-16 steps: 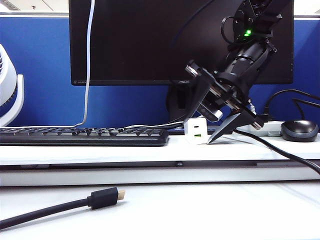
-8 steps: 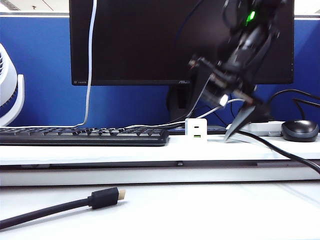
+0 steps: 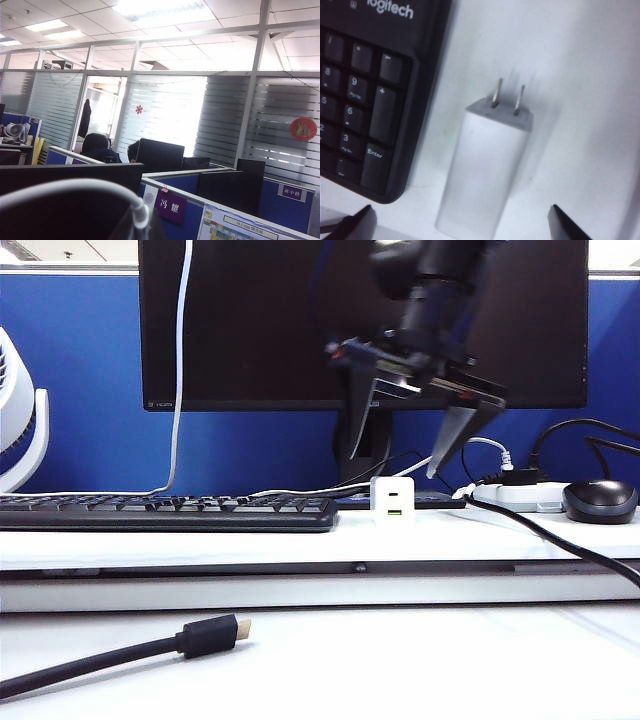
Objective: Pick up the Type-C charging cable and the charging base, insert one end of the Type-C charger into the corresponding slot on the base, and finally place the plugged-in charger back on the table.
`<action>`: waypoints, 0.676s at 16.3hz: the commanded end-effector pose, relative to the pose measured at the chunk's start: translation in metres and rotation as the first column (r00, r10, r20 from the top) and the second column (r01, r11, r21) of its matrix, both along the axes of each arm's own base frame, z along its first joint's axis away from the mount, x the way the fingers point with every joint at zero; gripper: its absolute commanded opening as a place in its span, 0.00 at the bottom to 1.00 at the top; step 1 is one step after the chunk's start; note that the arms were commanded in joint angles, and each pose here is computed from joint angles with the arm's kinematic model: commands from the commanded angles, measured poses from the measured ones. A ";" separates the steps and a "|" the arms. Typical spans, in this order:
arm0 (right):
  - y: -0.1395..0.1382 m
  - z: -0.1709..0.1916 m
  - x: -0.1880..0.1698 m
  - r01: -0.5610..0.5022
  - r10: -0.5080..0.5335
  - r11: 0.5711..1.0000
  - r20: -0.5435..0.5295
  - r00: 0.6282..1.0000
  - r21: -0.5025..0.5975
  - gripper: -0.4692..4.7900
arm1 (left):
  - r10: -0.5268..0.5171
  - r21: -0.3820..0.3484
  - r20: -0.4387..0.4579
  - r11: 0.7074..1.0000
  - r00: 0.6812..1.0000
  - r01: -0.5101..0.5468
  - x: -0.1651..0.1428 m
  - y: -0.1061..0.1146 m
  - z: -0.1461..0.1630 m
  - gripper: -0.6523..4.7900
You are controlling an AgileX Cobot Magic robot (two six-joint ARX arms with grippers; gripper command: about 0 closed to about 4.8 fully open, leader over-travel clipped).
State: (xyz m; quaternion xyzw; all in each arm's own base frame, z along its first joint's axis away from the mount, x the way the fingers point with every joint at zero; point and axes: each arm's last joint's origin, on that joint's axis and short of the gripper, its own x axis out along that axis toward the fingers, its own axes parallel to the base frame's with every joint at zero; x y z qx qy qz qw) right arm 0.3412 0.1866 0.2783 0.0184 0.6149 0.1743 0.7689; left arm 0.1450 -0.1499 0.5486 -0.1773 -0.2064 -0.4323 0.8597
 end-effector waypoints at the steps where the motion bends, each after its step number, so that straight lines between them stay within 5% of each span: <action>1: 0.007 0.003 -0.003 0.065 -0.063 0.997 0.043 0.997 -0.043 0.84 | -0.003 -0.008 0.012 1.000 1.000 0.003 -0.002 0.002 0.002 0.11; 11: 0.011 -0.021 0.006 0.082 -0.083 0.991 -0.004 0.997 -0.104 0.84 | -0.015 -0.021 -0.003 1.000 1.000 0.015 -0.002 0.002 0.002 0.11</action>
